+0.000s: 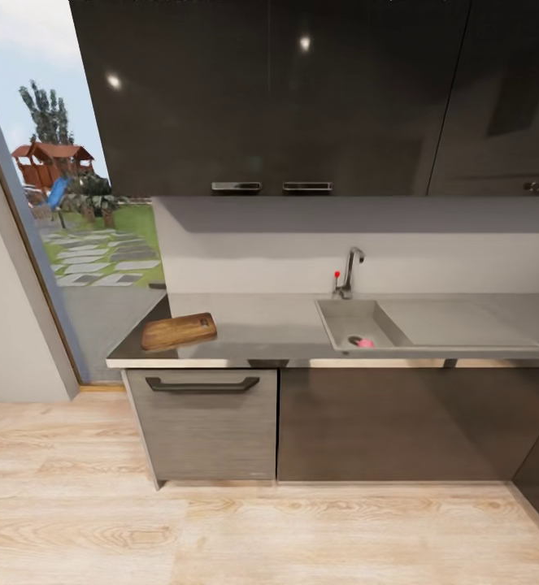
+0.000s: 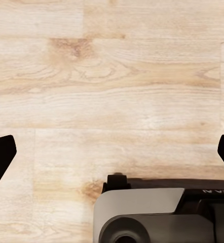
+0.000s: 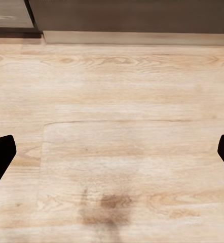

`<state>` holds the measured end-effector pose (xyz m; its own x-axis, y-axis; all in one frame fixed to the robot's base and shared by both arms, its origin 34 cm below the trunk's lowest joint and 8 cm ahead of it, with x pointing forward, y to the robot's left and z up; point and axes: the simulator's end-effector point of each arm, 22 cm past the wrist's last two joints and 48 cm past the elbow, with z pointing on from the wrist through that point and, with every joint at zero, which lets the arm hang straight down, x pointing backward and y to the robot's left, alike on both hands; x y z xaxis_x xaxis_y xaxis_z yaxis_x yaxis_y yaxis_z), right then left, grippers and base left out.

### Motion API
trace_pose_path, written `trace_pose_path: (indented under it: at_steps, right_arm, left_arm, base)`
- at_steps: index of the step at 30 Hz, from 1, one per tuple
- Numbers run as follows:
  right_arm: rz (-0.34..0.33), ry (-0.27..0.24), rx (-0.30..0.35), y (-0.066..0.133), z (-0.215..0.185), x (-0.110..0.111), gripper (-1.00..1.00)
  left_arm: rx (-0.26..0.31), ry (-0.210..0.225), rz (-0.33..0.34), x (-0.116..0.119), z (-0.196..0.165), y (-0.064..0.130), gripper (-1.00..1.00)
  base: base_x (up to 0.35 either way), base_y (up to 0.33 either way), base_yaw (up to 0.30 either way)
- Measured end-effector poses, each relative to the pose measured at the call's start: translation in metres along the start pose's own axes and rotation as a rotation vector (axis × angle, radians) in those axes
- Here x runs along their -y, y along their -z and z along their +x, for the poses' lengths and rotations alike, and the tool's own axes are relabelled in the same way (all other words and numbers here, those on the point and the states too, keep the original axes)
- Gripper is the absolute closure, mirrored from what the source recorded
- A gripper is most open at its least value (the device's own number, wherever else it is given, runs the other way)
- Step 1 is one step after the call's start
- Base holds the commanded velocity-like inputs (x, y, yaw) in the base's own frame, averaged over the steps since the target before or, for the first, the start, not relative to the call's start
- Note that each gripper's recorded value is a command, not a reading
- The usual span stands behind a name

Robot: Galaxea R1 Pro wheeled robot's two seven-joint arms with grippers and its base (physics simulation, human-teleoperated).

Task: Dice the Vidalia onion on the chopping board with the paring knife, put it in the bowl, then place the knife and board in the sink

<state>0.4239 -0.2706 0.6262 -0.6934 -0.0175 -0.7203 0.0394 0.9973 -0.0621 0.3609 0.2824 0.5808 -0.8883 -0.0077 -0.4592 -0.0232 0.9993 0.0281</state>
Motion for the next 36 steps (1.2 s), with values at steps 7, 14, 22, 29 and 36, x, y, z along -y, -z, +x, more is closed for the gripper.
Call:
trace_pose_path:
  at_steps: [7, 14, 22, 29, 36]
  right_arm:
    - [0.0, 0.0, -0.002, 0.007, -0.005, 0.001, -1.0]
    - [0.0, 0.0, -0.003, 0.014, -0.01, 0.001, -1.0]
    - [0.0, 0.001, -0.004, 0.022, -0.015, 0.002, -1.0]
    - [0.001, 0.001, -0.009, 0.029, -0.017, 0.003, -1.0]
    - [0.001, 0.001, -0.009, 0.036, -0.021, 0.003, -1.0]
  left_arm:
    - [-0.001, 0.0, 0.0, 0.0, -0.003, 0.009, -1.0]
    - [-0.002, 0.0, 0.0, 0.0, -0.005, 0.017, -1.0]
    - [-0.002, -0.001, 0.001, -0.001, -0.008, 0.026, -1.0]
    - [-0.002, -0.001, 0.001, -0.001, -0.01, 0.034, -1.0]
    - [-0.003, -0.001, 0.0, -0.001, -0.012, 0.042, -1.0]
  base:
    - [0.0, 0.0, 0.0]
    - [0.0, 0.0, 0.0]
    - [0.0, 0.0, 0.0]
    - [0.0, 0.0, 0.0]
    - [0.0, 0.0, 0.0]
